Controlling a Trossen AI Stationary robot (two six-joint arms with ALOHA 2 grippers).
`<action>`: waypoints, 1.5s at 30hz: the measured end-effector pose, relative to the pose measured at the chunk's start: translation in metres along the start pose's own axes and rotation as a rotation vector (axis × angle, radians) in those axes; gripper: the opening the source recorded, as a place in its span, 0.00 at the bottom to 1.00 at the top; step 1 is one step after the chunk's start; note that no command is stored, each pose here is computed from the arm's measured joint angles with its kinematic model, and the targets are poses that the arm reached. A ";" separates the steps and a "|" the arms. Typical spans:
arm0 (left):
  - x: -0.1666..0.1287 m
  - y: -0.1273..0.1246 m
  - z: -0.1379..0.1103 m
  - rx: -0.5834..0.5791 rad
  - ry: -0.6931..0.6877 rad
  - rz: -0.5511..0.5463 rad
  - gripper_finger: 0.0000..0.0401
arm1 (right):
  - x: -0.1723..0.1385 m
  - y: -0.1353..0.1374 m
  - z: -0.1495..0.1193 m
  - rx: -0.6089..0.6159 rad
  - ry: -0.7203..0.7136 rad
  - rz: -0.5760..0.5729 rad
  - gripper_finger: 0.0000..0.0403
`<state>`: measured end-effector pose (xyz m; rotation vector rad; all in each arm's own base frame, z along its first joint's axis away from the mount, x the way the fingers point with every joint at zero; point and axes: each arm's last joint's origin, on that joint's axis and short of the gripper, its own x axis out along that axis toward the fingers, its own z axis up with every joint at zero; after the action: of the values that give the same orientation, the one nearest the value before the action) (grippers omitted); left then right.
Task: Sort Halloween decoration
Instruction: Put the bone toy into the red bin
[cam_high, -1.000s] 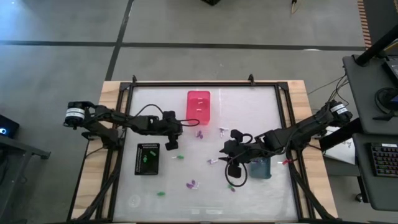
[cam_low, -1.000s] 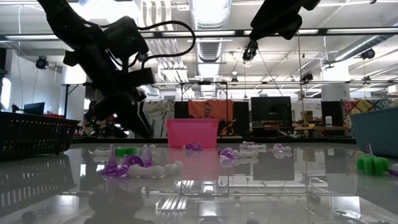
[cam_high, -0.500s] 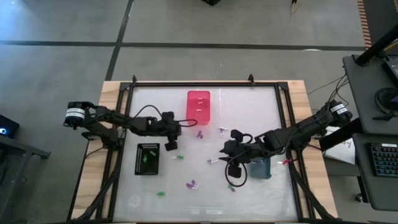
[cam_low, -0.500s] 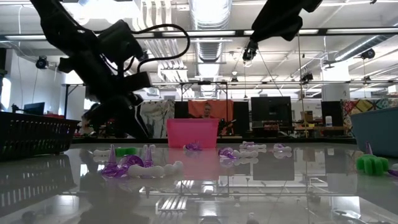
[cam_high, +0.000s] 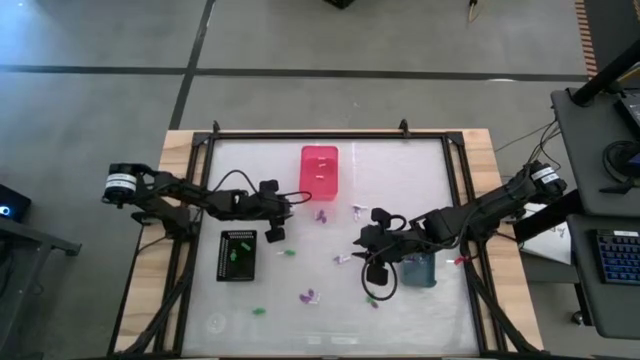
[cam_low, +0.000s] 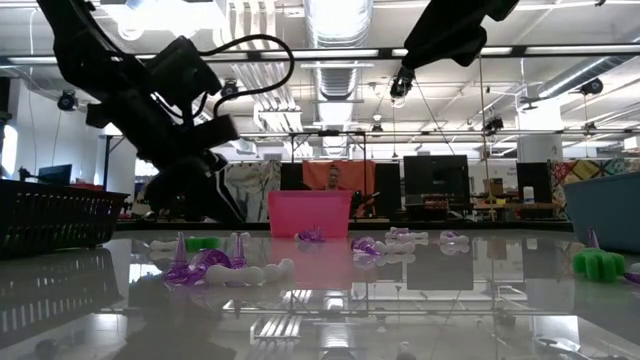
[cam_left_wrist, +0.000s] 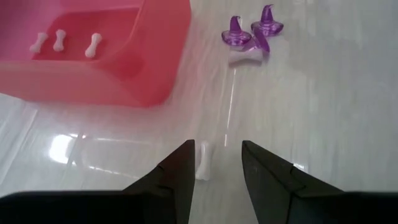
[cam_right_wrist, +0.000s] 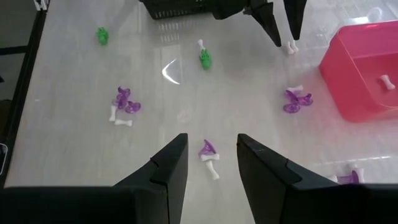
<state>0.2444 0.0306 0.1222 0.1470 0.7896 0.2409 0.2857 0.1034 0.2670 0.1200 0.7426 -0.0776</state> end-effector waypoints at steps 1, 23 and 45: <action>0.000 0.000 -0.001 0.000 0.003 0.000 0.29 | 0.000 0.000 0.000 0.000 0.000 0.000 0.32; 0.000 0.000 -0.004 0.004 0.005 0.000 0.29 | 0.000 0.000 0.000 0.009 0.000 0.000 0.32; 0.000 0.001 0.002 0.001 -0.062 0.012 0.29 | 0.000 0.000 0.000 0.008 0.000 0.000 0.32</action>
<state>0.2454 0.0311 0.1236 0.1594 0.7277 0.2458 0.2857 0.1034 0.2670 0.1281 0.7424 -0.0806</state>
